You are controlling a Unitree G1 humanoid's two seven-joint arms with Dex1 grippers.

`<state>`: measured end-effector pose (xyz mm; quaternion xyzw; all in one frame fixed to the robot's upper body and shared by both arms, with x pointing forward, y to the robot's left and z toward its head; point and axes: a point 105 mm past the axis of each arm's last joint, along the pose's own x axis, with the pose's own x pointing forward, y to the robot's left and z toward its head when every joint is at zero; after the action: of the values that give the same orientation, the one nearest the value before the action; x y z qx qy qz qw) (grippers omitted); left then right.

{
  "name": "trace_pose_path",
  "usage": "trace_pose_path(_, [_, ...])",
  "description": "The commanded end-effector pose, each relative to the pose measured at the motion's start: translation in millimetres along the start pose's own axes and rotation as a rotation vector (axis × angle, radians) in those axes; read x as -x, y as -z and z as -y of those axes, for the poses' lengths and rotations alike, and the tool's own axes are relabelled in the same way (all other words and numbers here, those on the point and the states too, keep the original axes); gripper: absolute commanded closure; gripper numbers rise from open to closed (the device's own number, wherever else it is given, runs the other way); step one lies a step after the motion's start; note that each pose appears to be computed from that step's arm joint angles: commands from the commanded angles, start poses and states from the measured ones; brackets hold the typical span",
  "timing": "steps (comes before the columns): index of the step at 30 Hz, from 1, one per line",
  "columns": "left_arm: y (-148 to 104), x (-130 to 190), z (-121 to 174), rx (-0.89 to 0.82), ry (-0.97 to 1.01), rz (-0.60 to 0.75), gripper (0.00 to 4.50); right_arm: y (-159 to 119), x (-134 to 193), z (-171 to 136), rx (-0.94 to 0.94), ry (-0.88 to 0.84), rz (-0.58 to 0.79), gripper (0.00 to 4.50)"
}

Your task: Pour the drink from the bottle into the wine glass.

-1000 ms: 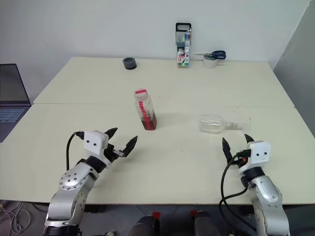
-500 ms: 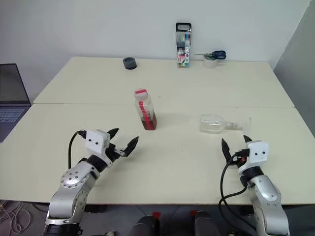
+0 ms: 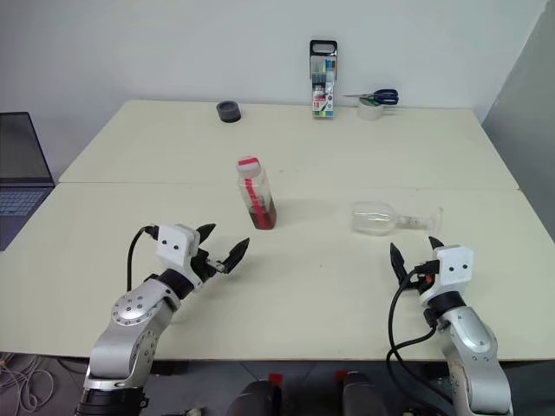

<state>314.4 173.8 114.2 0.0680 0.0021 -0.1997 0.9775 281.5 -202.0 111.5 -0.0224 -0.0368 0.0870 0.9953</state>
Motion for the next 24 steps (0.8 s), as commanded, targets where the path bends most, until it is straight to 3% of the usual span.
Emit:
trace_pose_path(1, [-15.5, 0.2, -0.4, -0.015, -0.003, 0.048, 0.04, -16.4, 0.0, 1.3, 0.02, -0.001, 0.064, 0.0])
trace_pose_path(6, [-15.3, -1.3, -2.7, 0.032, -0.026, 0.046, 0.04, -26.6, -3.4, -9.2, 0.079, -0.12, 0.088, 0.0])
trace_pose_path(14, [-27.8, -16.7, -6.9, 0.039, -0.072, 0.098, 0.04, -57.5, 8.7, -69.4, 0.04, -0.662, 0.03, 0.0])
trace_pose_path(24, [-32.7, -43.5, 10.2, 0.007, -0.077, 0.094, 0.04, -78.1, 11.2, -74.9, 0.041, -0.782, 0.0, 0.0])
